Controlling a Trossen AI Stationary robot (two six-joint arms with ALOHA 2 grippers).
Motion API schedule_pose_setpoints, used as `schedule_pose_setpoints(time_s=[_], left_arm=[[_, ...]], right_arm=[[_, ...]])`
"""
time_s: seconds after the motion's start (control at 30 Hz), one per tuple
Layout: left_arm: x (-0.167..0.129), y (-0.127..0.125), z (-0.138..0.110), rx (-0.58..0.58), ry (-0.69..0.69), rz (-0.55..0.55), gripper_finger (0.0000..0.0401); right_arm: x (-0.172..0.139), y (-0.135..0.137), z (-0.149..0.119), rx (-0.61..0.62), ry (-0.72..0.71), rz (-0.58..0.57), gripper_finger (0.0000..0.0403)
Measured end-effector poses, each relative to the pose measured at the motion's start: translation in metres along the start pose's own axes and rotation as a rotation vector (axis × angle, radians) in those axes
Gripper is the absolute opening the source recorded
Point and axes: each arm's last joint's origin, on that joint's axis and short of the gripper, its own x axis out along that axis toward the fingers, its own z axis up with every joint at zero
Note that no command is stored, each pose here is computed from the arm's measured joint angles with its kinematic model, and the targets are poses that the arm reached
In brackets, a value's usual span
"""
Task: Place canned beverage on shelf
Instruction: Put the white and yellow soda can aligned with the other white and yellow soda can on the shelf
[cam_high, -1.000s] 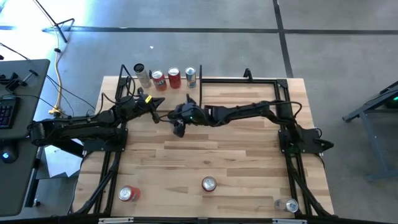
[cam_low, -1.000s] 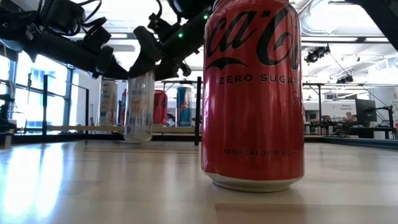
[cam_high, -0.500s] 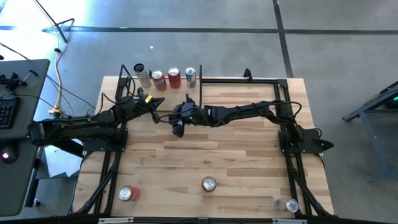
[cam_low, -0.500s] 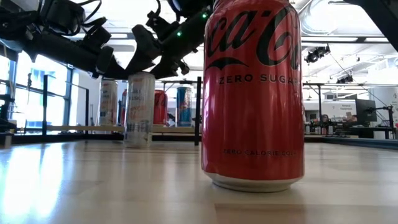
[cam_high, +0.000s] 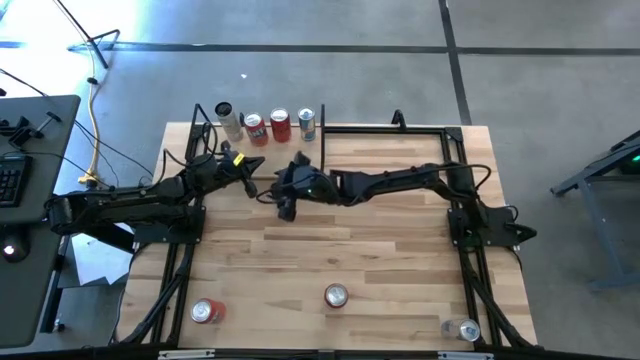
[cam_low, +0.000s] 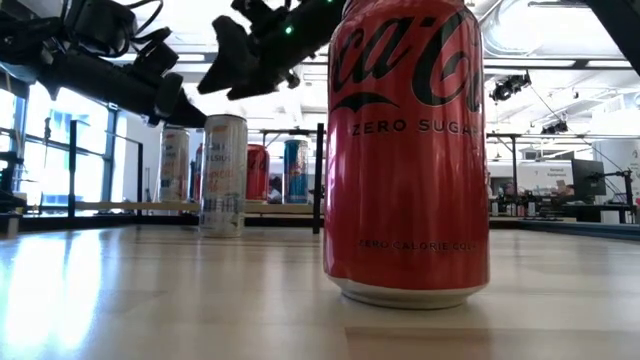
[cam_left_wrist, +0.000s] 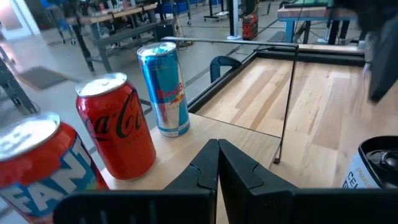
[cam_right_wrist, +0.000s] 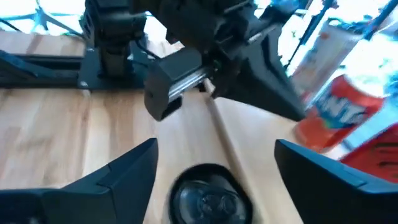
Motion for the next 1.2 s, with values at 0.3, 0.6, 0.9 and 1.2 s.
schedule_pose_setpoints(time_s=[0.3,0.6,0.9,1.2], left_arm=[[0.000,0.001,0.001,0.002,-0.007,-0.003,0.0000],[0.001,-0.003,0.040,0.069,0.136,-0.238,0.0000],[0.004,-0.003,0.110,-0.039,0.468,-0.286,0.0053],[0.038,-0.036,0.133,-0.020,0.847,-0.348,0.0244]], right_arm=[[-0.040,0.017,0.014,-0.206,-0.001,-0.018,0.0114],[-0.115,0.013,-0.043,-0.171,-0.170,-0.049,0.0030],[-0.186,0.004,-0.081,-0.136,-0.366,-0.023,0.0006],[-0.200,0.006,-0.092,-0.123,-0.410,-0.002,0.0000]])
